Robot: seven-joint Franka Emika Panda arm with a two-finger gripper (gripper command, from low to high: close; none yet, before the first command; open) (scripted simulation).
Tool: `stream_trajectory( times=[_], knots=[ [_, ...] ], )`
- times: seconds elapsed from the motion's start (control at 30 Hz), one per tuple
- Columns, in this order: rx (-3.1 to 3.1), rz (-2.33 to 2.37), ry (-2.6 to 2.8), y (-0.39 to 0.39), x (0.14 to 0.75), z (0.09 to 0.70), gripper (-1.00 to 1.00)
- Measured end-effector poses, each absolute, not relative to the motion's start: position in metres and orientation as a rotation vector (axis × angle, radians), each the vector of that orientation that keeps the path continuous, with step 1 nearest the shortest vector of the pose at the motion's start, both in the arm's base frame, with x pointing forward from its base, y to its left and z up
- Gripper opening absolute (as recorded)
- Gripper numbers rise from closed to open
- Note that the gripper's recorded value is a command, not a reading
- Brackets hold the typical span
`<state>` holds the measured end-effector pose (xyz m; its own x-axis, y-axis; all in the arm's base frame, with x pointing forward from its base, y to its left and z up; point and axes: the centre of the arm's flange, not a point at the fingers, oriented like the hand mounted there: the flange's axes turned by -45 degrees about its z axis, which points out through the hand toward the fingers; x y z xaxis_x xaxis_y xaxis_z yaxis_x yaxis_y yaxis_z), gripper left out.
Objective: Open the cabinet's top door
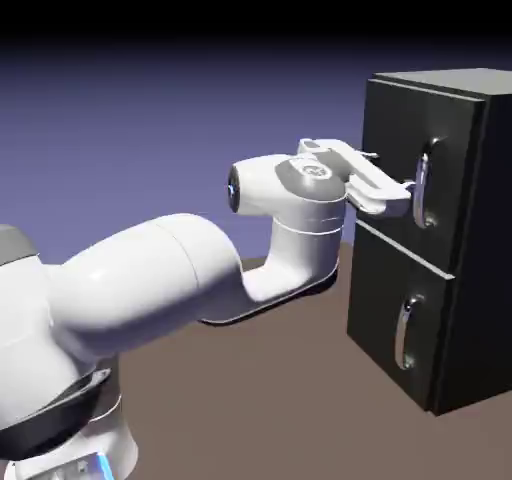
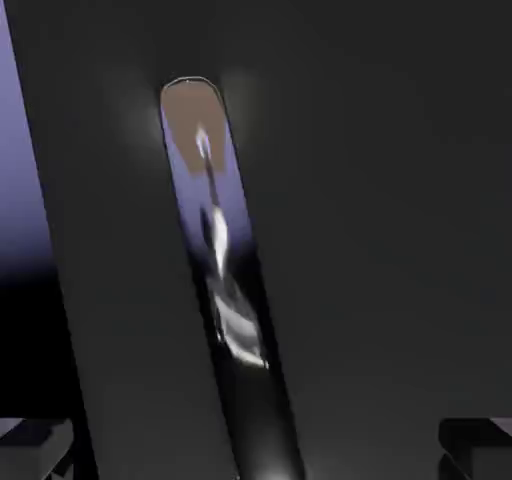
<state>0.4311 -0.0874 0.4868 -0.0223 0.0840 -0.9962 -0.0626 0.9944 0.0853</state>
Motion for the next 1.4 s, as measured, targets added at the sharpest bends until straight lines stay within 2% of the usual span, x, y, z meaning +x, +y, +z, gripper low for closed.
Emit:
stream_trajectory(
  times=[0.1,0.23,0.27,1.4],
  knots=[
    [-0.054,0.054,1.570,-0.088,0.440,0.472,1.00],
    [-0.054,0.054,1.570,-0.085,0.485,0.472,1.00],
    [-0.054,0.054,1.570,-0.084,0.490,0.472,-1.00],
    [0.142,-0.139,1.564,-0.046,0.436,0.472,-1.00]
  ],
)
